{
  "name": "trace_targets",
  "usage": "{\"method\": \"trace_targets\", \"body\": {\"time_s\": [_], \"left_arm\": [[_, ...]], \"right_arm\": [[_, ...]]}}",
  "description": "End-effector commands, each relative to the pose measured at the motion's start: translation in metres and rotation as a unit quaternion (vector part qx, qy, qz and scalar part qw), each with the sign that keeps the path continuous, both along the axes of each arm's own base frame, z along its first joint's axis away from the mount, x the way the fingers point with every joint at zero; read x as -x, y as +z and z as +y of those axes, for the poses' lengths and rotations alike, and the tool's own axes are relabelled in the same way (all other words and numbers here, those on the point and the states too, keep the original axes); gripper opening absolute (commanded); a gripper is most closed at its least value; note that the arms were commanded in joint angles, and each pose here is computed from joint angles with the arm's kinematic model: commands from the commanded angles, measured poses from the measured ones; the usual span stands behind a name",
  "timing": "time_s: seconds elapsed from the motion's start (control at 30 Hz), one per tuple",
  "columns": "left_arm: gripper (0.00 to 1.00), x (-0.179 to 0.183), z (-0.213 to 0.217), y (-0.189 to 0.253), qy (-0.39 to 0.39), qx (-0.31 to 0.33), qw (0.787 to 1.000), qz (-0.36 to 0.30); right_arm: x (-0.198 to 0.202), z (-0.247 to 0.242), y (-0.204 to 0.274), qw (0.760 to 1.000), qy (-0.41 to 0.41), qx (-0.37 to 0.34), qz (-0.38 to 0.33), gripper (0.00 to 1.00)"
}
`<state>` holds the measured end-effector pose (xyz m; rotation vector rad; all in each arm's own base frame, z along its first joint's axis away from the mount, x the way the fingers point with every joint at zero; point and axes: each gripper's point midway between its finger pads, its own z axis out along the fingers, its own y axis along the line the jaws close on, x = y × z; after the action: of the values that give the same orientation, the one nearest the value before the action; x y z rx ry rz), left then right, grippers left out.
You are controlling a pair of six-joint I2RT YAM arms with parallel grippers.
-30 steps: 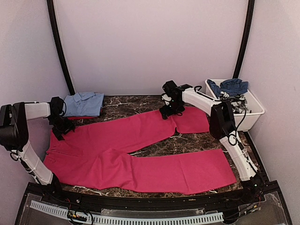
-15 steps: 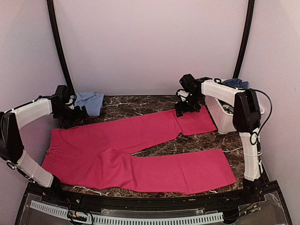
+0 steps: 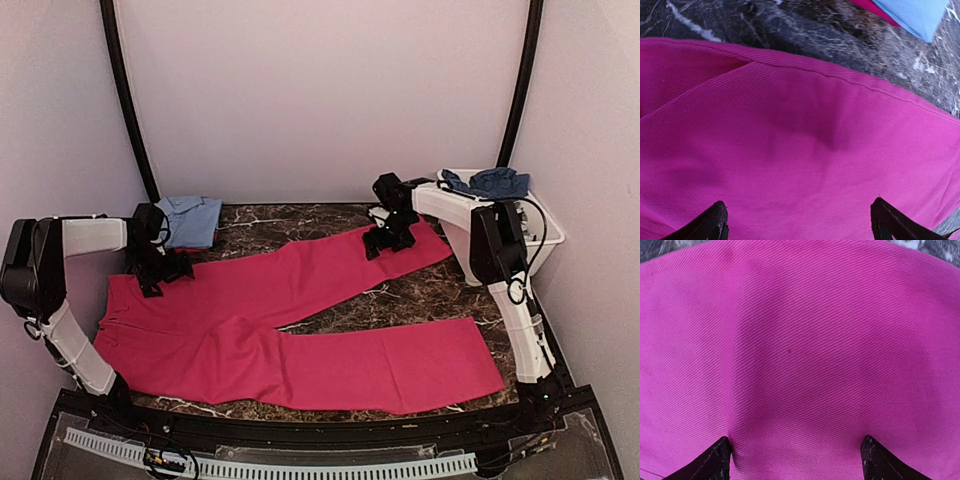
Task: Fold and stack the mixed laundry pile
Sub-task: Flatten out the crumpled trousers at the center of the board.
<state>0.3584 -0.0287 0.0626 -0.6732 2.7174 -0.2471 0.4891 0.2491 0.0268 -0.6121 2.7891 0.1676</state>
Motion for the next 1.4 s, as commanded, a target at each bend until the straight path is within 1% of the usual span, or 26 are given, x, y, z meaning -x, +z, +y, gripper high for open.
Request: {"method": "trace_targets", "body": {"time_s": [0.0,0.17,0.27,0.33,0.43,0.5,0.53,0.6,0.63,0.67,0.7,0.73,0.77,0.8,0.83,0.87,0.9,0.93,1.0,1.03,1.1,1.17,1.23,1.27,1.3,1.37], "left_arm": [[0.99,0.003,0.03,-0.014,0.067,0.004,0.998,0.016],[0.99,-0.013,0.034,-0.023,0.069,0.009,0.997,0.021],[0.98,-0.031,0.031,-0.025,0.059,0.014,0.998,0.014],[0.99,-0.042,0.032,-0.018,0.051,0.005,0.999,0.002],[0.99,-0.061,0.036,0.008,0.04,-0.018,0.999,-0.03],[0.99,-0.068,0.03,0.032,0.015,-0.032,0.998,-0.055],[0.99,-0.068,0.019,0.049,-0.016,-0.042,0.996,-0.076],[0.99,-0.063,-0.026,0.079,-0.099,-0.049,0.988,-0.112],[0.99,-0.056,-0.04,0.095,-0.134,-0.052,0.981,-0.131],[0.99,-0.046,-0.063,0.098,-0.172,-0.044,0.975,-0.137],[0.99,-0.038,-0.074,0.11,-0.197,-0.039,0.967,-0.153],[0.99,-0.026,-0.093,0.11,-0.227,-0.024,0.962,-0.152],[0.99,-0.014,-0.099,0.115,-0.242,-0.018,0.959,-0.149],[0.99,-0.002,-0.106,0.111,-0.254,-0.018,0.957,-0.138],[0.99,0.009,-0.106,0.112,-0.252,-0.015,0.959,-0.128],[0.99,0.02,-0.107,0.103,-0.255,-0.01,0.96,-0.113],[0.99,0.029,-0.109,0.106,-0.254,0.002,0.961,-0.11],[0.99,0.038,-0.108,0.098,-0.253,0.004,0.963,-0.096],[0.99,0.054,-0.111,0.091,-0.248,0.02,0.966,-0.074],[0.99,0.06,-0.118,0.091,-0.255,0.037,0.964,-0.072],[0.99,0.07,-0.138,0.083,-0.279,0.056,0.957,-0.064],[0.99,0.085,-0.159,0.069,-0.312,0.046,0.948,-0.039],[0.98,0.094,-0.167,0.052,-0.318,0.038,0.947,-0.008],[0.97,0.095,-0.171,0.048,-0.315,0.044,0.948,-0.005],[0.96,0.101,-0.176,0.037,-0.319,0.055,0.946,0.012],[0.94,0.101,-0.177,0.024,-0.311,0.055,0.948,0.028]], "right_arm": [[-0.015,-0.007,-0.038,0.999,0.011,0.025,0.018,0.87],[-0.051,-0.038,-0.044,0.998,-0.022,0.055,-0.005,0.88],[-0.062,-0.061,-0.045,0.997,-0.043,0.059,-0.011,0.89],[-0.07,-0.071,-0.035,0.997,-0.054,0.053,-0.022,0.89],[-0.075,-0.062,0.018,0.997,-0.051,0.019,-0.058,0.89],[-0.069,-0.046,0.069,0.995,-0.036,-0.012,-0.093,0.91],[-0.064,-0.037,0.093,0.993,-0.027,-0.027,-0.11,0.92],[-0.041,-0.021,0.134,0.99,-0.01,-0.071,-0.122,0.92],[-0.026,-0.012,0.148,0.989,0.0,-0.091,-0.121,0.91],[-0.006,-0.009,0.148,0.99,0.005,-0.099,-0.105,0.9],[0.011,-0.004,0.149,0.989,0.012,-0.107,-0.098,0.89],[0.032,0.003,0.163,0.987,0.026,-0.119,-0.104,0.89],[0.053,0.009,0.161,0.987,0.039,-0.121,-0.096,0.88],[0.073,0.015,0.157,0.988,0.049,-0.121,-0.085,0.88],[0.096,0.021,0.152,0.988,0.061,-0.123,-0.069,0.88],[0.117,0.026,0.146,0.988,0.071,-0.123,-0.055,0.87],[0.137,0.03,0.139,0.989,0.081,-0.118,-0.042,0.87],[0.156,0.031,0.131,0.989,0.089,-0.11,-0.029,0.86],[0.184,0.024,0.113,0.992,0.083,-0.095,-0.002,0.86],[0.197,0.022,0.105,0.991,0.08,-0.102,0.016,0.85],[0.217,0.016,0.091,0.99,0.067,-0.117,0.039,0.84],[0.234,0.013,0.083,0.987,0.061,-0.135,0.06,0.82],[0.247,0.013,0.076,0.985,0.058,-0.143,0.074,0.78],[0.255,0.016,0.072,0.984,0.061,-0.147,0.082,0.76],[0.261,0.02,0.066,0.982,0.064,-0.152,0.091,0.75],[0.269,0.023,0.049,0.981,0.063,-0.147,0.111,0.73]]}}
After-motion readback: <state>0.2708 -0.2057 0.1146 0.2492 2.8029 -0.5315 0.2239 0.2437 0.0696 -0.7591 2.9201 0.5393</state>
